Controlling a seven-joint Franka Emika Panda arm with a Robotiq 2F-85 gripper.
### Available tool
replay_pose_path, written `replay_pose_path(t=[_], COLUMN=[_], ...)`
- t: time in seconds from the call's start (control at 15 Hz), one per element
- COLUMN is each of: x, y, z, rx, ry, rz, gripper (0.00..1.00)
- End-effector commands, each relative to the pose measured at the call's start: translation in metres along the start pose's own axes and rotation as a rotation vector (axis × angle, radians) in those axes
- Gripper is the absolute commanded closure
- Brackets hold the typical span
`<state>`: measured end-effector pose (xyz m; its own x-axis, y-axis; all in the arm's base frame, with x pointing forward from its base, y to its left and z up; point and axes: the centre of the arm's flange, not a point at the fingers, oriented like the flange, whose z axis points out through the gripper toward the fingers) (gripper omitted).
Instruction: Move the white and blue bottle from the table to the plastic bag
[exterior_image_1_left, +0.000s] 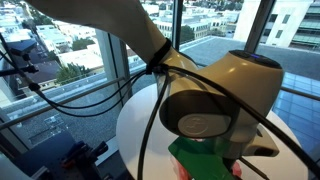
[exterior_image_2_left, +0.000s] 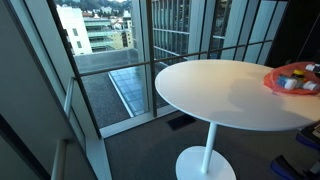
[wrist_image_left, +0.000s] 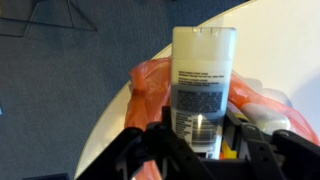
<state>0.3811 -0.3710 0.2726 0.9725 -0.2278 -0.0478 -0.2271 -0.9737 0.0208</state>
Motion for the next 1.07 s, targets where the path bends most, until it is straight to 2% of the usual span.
replay_pose_path(t=[0.0, 1.0], x=[0.020, 0.082], y=[0.006, -0.016], z=[0.002, -0.012], rx=[0.005, -0.040], ry=[-0.005, 0.037], rz=[0.016, -0.019], gripper=[0.74, 0.74])
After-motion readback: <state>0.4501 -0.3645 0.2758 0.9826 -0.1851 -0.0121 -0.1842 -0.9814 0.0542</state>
